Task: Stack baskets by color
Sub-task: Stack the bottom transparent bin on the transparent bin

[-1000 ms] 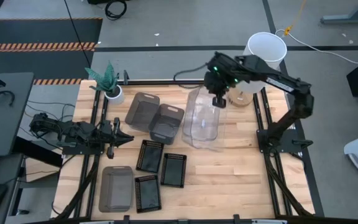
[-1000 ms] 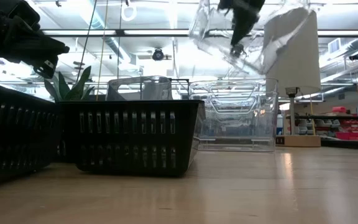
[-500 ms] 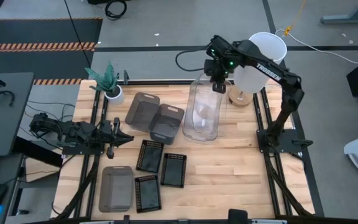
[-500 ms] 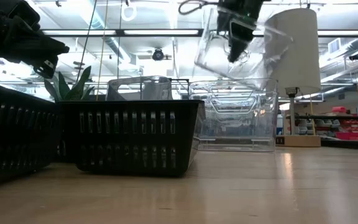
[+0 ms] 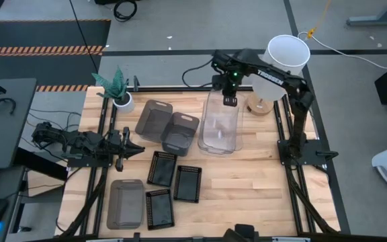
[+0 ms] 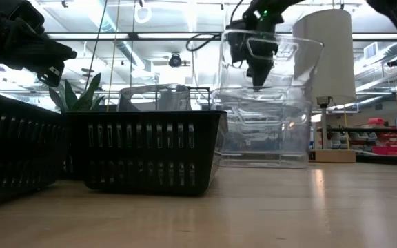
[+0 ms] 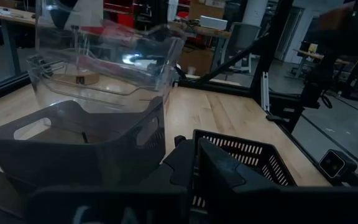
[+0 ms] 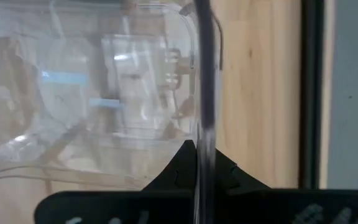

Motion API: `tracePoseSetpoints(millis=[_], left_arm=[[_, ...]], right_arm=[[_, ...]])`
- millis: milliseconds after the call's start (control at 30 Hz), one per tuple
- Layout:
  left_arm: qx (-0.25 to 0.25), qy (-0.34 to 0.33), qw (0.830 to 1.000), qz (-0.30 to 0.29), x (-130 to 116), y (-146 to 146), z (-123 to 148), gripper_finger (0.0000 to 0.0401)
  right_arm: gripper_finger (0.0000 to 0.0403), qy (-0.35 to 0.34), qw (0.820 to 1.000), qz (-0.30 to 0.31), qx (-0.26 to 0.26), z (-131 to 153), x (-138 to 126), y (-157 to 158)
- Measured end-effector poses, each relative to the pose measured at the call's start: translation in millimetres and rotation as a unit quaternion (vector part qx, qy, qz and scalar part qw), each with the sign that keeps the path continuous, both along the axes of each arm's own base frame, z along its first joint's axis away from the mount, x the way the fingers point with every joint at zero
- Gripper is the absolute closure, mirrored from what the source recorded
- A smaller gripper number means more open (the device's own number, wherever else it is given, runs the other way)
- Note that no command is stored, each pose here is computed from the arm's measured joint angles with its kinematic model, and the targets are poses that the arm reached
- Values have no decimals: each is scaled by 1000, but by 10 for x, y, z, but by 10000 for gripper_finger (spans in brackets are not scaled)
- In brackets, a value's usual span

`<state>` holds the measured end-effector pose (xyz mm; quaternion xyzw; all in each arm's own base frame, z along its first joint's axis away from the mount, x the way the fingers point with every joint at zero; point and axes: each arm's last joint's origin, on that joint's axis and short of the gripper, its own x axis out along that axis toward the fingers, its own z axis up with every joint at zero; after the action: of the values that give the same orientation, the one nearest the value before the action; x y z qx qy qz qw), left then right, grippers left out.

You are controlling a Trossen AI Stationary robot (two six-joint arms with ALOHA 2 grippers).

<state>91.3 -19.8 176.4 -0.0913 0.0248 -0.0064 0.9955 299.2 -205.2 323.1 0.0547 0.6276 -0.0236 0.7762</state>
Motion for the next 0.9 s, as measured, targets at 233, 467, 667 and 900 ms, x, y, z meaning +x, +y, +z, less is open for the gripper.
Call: tracePoseSetpoints(millis=[233, 467, 667, 900], left_arm=[[0, 0, 1000, 0, 0, 0, 0, 366], [0, 0, 1000, 0, 0, 0, 0, 373], [0, 0, 1000, 0, 0, 0, 0, 365], [0, 0, 1000, 0, 0, 0, 0, 373]], right_arm=[[395, 29, 999, 7, 20, -197, 113, -18], [379, 55, 998, -1, 38, -370, 244, 31], [325, 79, 996, -15, 26, -435, 317, 104], [281, 121, 991, -58, -29, -182, 287, 203]])
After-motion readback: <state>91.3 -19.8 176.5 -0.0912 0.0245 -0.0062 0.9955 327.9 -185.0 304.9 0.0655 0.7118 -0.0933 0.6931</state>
